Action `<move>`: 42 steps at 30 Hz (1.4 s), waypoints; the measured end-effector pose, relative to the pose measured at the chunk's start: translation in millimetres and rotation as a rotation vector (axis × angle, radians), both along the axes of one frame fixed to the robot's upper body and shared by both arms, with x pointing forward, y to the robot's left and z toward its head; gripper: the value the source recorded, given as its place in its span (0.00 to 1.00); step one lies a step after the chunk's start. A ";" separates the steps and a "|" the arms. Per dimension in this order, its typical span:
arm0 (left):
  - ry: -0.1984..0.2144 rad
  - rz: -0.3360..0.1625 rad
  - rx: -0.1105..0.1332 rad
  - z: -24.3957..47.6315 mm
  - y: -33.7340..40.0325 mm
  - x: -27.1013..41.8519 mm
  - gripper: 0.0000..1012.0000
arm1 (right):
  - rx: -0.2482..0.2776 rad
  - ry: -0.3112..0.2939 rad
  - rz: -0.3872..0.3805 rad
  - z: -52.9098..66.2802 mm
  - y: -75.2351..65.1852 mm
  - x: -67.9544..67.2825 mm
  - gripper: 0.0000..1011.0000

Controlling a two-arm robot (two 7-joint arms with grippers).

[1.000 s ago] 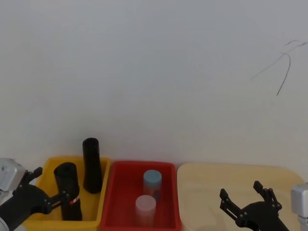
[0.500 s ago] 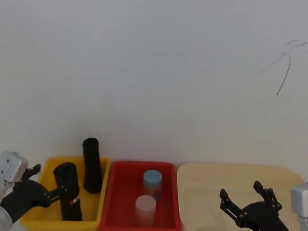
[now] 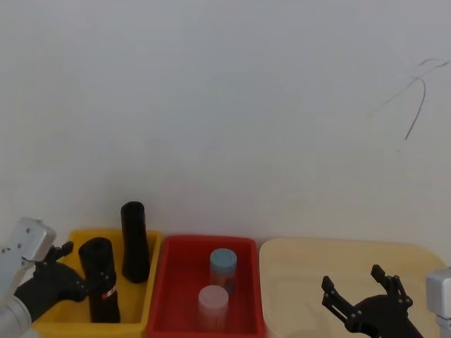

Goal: Pick up the garbage bag with the one hand and transfer it to the other hand.

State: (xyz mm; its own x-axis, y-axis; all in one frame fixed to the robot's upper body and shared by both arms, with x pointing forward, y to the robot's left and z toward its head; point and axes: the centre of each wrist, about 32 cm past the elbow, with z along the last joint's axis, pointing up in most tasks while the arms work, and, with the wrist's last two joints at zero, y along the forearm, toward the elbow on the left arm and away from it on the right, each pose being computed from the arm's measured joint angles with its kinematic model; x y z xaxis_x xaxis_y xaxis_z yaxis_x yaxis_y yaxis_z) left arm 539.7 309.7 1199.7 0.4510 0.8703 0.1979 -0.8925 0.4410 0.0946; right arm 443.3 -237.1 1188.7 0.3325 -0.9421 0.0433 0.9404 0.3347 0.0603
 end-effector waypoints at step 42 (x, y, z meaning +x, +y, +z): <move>0.089 -0.046 -0.005 -3.3 -22.5 37.0 0.54 | 0.000 0.000 0.000 0.0 0.0 0.0 0.99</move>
State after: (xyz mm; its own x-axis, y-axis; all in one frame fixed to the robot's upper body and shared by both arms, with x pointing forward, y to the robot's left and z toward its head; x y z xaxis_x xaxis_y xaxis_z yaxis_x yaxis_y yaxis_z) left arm 576.7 287.2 1196.5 0.5063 0.8491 0.1505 -0.8593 0.4821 0.1706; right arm 443.3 -237.1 1188.7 0.3326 -0.9421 0.0433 0.9404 0.3347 0.0604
